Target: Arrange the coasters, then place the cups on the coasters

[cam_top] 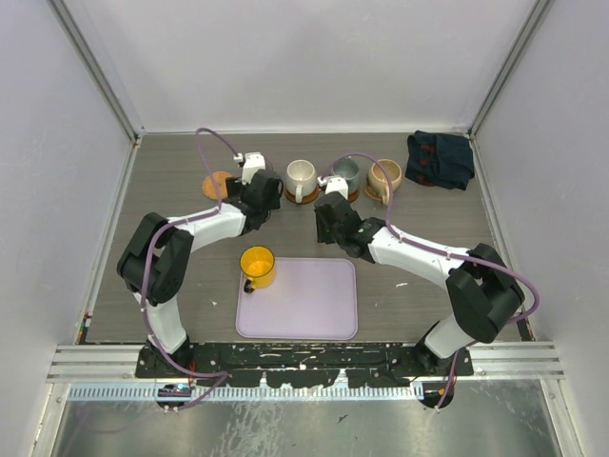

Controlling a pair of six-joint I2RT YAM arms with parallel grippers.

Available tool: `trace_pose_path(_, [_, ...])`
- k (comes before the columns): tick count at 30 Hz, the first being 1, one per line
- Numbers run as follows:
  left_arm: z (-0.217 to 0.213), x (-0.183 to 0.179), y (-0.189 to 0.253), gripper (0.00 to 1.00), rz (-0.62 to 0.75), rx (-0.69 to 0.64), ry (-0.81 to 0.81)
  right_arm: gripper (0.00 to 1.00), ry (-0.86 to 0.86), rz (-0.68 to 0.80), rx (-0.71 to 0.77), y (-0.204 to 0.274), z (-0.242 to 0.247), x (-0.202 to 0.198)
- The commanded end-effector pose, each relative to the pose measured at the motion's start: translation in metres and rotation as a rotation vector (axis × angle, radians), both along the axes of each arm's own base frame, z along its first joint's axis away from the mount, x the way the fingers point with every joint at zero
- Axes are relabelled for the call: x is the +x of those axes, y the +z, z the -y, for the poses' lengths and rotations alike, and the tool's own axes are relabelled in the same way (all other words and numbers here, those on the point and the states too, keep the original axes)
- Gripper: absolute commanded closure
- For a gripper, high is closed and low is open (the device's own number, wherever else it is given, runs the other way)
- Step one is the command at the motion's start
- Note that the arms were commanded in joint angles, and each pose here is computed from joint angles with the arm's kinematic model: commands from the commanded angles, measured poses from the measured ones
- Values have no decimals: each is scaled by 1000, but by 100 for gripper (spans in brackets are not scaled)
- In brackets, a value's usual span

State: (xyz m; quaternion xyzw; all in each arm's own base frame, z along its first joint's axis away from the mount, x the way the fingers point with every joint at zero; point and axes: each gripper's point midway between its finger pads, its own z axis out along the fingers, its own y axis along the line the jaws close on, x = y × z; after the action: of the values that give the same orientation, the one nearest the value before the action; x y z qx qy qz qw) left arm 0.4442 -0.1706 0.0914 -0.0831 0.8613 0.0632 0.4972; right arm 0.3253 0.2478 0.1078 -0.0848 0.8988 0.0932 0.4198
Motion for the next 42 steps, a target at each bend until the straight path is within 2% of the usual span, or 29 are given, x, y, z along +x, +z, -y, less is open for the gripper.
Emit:
trace_pose_path(1, [-14,0,20,13,53,-12,59,65,-14,62,74,27,-13,15])
trace_pose_path(18, [-32,-5,16,13,41,-13,105,65,-11,44,67,19,-14,15])
trace_pose_path(24, [-26,-7,16,13,34,-42,70,65,-17,41,70,18,-14,15])
trace_pose_path(30, [-13,-16,30,2,42,-111,-21,63,-47,59,56,20,-6,15])
trace_pose_path(37, [-9,-40,71,2,83,-180,-117,60,-98,109,41,31,9,16])
trace_pose_path(42, [-18,-85,69,2,20,-180,-188,58,-163,157,29,42,26,16])
